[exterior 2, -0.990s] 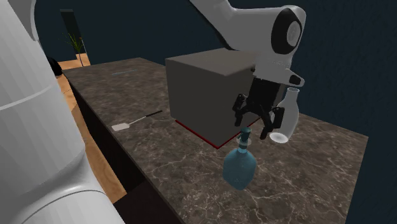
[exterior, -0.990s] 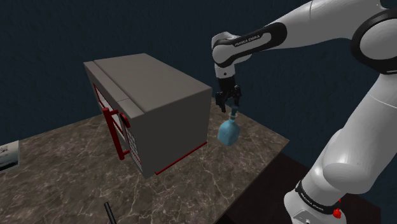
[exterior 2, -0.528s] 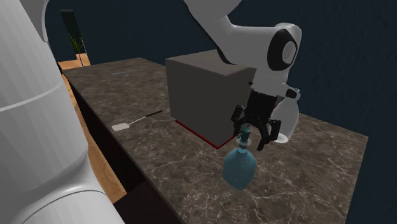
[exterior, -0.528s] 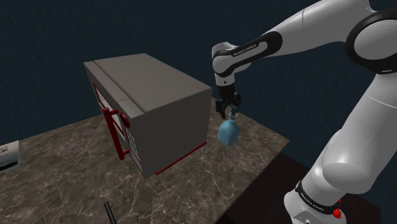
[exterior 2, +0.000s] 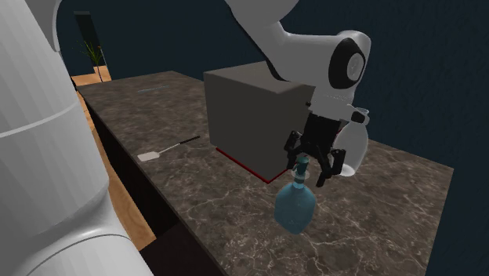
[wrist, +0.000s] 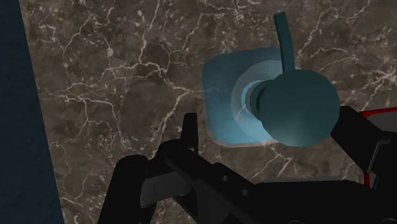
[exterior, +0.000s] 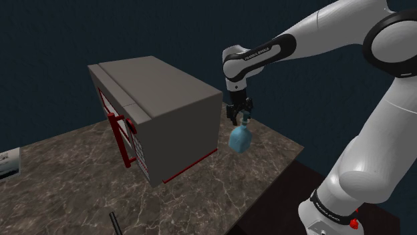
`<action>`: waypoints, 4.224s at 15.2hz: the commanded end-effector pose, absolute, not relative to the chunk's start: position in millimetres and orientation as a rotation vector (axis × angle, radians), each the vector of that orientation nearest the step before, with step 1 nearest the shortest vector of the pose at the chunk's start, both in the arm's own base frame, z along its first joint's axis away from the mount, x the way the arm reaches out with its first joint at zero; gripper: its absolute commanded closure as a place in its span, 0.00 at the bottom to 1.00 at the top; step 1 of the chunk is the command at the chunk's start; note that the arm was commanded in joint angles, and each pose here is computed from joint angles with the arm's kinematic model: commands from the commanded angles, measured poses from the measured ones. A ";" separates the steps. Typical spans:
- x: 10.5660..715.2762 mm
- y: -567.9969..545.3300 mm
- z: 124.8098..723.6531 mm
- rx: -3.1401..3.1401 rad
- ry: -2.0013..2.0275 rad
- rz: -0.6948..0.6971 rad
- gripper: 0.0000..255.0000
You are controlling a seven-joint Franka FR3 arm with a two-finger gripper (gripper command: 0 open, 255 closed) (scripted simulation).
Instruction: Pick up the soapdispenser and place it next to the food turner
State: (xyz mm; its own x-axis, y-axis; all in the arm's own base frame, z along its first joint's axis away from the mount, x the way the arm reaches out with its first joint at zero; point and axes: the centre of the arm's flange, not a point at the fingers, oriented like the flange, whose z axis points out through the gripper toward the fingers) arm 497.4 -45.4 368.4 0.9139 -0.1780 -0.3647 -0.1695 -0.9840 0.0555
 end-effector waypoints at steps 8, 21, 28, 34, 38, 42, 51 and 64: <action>497.5 -45.4 368.4 3.051 -0.277 -0.585 1.00; 497.4 -45.4 426.4 3.051 -0.277 -0.585 1.00; 497.4 -45.4 463.4 3.051 -0.277 -0.585 1.00; 497.4 -45.4 495.1 3.051 -0.277 -0.585 1.00; 497.4 -45.4 516.2 3.051 -0.277 -0.585 1.00; 497.4 -45.4 537.3 3.051 -0.277 -0.585 1.00; 497.4 -45.4 584.8 3.051 -0.277 -0.585 1.00; 497.4 -45.4 653.5 3.051 -0.277 -0.585 1.00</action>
